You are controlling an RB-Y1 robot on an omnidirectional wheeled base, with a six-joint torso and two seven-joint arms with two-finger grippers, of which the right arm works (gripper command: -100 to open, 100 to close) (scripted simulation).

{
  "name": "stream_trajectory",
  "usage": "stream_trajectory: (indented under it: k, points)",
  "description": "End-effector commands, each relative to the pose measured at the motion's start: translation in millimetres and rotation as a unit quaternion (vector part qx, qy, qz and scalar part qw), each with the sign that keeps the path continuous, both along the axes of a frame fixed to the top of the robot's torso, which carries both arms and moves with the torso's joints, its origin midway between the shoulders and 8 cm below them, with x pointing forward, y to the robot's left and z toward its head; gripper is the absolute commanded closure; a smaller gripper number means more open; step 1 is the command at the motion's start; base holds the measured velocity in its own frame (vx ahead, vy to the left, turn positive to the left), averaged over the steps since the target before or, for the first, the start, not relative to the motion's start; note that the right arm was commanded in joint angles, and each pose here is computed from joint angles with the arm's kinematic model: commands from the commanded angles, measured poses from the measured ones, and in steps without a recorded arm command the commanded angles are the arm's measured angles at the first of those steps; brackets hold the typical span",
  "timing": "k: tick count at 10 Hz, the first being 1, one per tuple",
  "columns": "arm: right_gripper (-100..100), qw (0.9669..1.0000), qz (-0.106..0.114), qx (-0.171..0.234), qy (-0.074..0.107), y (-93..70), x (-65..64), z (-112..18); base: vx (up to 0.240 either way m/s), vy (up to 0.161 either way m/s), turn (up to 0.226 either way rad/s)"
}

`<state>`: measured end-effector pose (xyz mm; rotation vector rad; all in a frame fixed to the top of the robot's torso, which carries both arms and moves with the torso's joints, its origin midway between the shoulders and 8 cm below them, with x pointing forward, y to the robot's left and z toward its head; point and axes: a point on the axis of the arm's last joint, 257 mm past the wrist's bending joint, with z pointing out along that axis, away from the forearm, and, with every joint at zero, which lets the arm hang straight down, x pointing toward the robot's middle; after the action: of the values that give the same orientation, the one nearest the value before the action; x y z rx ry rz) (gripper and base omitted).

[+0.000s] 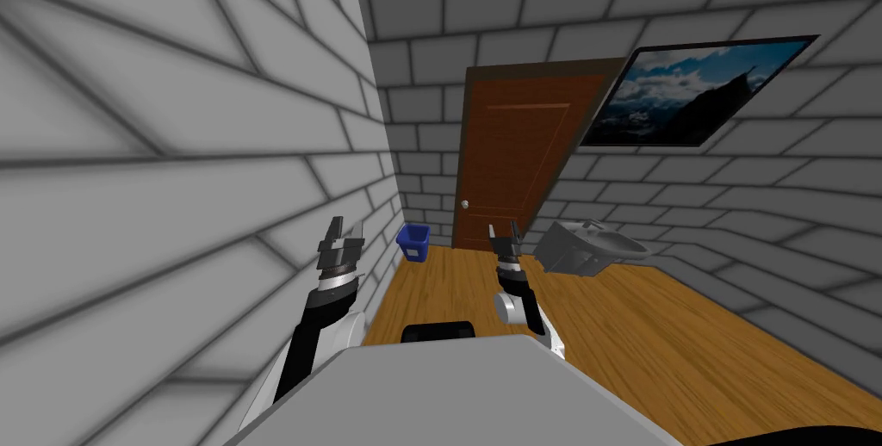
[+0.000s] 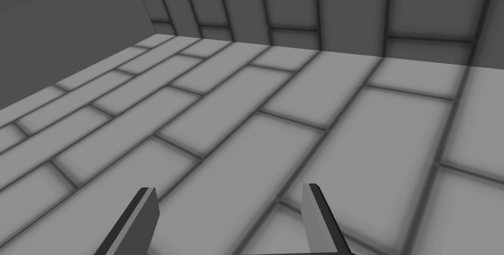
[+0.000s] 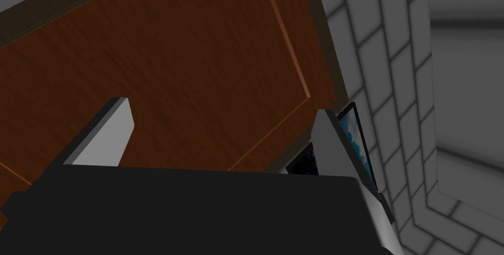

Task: Pull the door open

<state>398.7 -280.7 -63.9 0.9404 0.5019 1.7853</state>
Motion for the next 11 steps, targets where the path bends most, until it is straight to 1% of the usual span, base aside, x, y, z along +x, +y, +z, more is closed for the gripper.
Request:
stream_trajectory:
  k: [1, 2, 4, 6, 8, 11]
  points:
    - [-100, 0.9995, 0.015, 0.028, 0.01, -2.5, 6.3, -15.2, 0.084, -0.011, 0.05]
    - [-100, 0.9986, 0.023, 0.044, 0.016, -3.7, 9.8, -24.5, 0.107, -0.007, 0.078]
    - [-100, 0.9958, 0.039, 0.077, 0.029, -6.0, 16.0, -42.3, 0.107, -0.014, 0.063]
    - [-100, 0.9916, 0.053, 0.111, 0.041, -8.6, 21.8, -60.6, 0.097, -0.01, 0.073]
    - [-100, 0.986, 0.065, 0.144, 0.053, -11.4, 26.9, -79.0, 0.097, -0.014, 0.064]
    - [-100, 0.9754, 0.08, 0.193, 0.071, -16.2, 33.3, -106.7, 0.097, -0.027, 0.07]
